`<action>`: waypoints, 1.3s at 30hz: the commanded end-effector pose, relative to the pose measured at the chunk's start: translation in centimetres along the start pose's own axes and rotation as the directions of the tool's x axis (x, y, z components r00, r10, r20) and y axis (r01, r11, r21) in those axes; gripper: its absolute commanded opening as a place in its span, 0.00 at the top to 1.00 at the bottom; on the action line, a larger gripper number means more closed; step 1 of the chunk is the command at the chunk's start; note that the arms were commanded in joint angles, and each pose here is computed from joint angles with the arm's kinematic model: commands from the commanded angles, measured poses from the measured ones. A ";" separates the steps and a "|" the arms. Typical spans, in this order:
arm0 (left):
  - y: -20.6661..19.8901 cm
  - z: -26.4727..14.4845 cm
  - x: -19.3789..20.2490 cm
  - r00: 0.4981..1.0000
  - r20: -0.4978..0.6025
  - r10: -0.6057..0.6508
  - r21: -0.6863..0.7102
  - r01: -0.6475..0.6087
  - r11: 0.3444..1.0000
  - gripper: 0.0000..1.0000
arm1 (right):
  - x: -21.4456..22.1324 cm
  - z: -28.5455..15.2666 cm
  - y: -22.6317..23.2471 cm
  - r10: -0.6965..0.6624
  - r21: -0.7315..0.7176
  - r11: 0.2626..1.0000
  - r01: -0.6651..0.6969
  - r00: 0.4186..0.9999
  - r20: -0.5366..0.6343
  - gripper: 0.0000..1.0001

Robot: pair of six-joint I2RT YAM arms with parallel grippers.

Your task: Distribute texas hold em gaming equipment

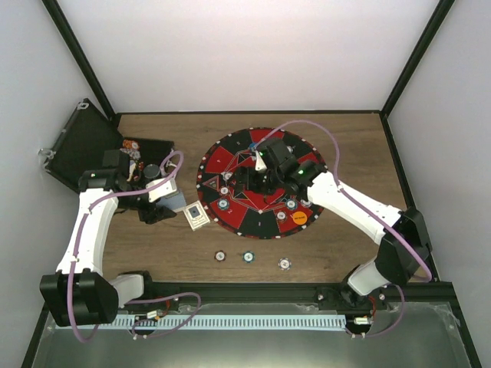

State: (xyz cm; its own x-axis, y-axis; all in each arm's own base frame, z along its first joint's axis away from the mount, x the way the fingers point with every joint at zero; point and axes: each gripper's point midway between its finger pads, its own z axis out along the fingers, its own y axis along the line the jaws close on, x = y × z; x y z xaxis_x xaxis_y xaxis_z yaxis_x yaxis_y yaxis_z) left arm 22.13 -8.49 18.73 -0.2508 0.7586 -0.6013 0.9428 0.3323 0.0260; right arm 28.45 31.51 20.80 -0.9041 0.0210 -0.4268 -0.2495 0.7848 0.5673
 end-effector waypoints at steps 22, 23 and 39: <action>-1.9 -1.1 -3.8 0.986 0.120 0.115 -0.006 -0.115 0.993 0.89 | 5.7 1.9 14.7 -0.115 -0.630 0.774 -0.061 0.965 -0.234 0.22; -2.0 -1.2 -4.0 0.985 0.122 0.120 -0.008 -0.120 0.993 0.89 | 5.8 2.1 14.9 -0.118 -0.633 0.772 -0.062 0.964 -0.238 0.22; -3.3 -1.4 -5.4 0.978 0.140 0.153 0.008 -0.155 0.988 0.89 | 6.6 4.4 18.3 -0.134 -0.744 0.647 -0.168 0.935 -0.329 0.37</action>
State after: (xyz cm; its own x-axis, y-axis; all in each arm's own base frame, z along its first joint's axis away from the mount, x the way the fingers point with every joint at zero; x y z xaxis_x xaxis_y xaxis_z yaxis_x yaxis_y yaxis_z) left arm 20.32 -11.91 21.52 -0.1176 0.7429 -0.6590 0.9686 0.2321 0.0888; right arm 20.25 47.19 21.90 -0.9447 -0.2567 -0.2041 -0.2533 0.1760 0.9512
